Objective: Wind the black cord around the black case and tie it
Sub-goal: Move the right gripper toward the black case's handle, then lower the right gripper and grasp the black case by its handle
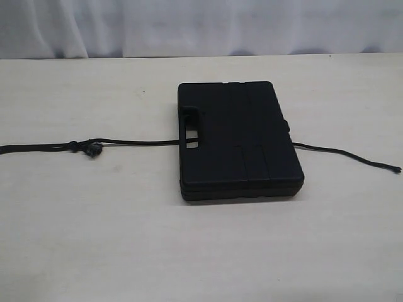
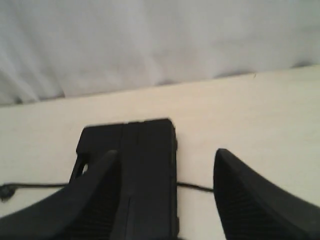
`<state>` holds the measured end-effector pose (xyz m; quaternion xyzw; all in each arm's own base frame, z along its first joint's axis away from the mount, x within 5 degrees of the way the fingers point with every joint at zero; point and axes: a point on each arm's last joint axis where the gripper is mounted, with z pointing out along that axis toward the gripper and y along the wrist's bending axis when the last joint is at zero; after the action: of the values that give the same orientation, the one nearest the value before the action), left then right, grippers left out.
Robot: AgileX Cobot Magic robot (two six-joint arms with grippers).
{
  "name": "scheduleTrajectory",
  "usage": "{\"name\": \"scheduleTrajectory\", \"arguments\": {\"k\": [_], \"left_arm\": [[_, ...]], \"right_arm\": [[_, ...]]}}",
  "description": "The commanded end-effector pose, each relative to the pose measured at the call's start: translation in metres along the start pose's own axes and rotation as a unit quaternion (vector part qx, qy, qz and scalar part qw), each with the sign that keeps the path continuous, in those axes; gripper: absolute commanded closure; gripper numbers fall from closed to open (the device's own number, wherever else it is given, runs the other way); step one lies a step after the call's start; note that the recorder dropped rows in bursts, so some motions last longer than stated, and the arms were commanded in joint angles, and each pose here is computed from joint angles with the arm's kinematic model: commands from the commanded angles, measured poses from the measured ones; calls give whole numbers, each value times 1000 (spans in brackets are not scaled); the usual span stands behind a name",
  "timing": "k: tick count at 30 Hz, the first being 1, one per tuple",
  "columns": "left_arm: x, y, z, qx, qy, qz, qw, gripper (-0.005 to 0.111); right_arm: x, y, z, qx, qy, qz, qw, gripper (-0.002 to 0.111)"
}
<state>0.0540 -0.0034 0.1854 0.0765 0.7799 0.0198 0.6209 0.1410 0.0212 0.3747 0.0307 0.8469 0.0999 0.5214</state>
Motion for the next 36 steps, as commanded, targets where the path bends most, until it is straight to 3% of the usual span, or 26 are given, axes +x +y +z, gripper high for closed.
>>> {"name": "scheduleTrajectory", "arguments": {"k": [1, 8, 14, 19, 24, 27, 36], "left_arm": [[0, 0, 0, 0, -4, -3, 1000, 107], [0, 0, 0, 0, -4, -3, 1000, 107], [0, 0, 0, 0, -4, -3, 1000, 107], [0, 0, 0, 0, -4, -3, 1000, 107], [0, 0, 0, 0, -4, -3, 1000, 107], [0, 0, 0, 0, -4, -3, 1000, 107], [0, 0, 0, 0, -4, -3, 1000, 107]], "right_arm": [[2, 13, 43, -61, 82, -16, 995, 55], [24, 34, 101, -171, 186, -42, 967, 55], [48, 86, 139, -210, 216, -116, 946, 55], [57, 134, 170, -177, 251, -144, 941, 55], [69, 171, 198, -54, 297, -234, 924, 55], [76, 193, 211, 1, 286, -243, 927, 55], [104, 241, 268, -17, 308, -191, 932, 55]]}}
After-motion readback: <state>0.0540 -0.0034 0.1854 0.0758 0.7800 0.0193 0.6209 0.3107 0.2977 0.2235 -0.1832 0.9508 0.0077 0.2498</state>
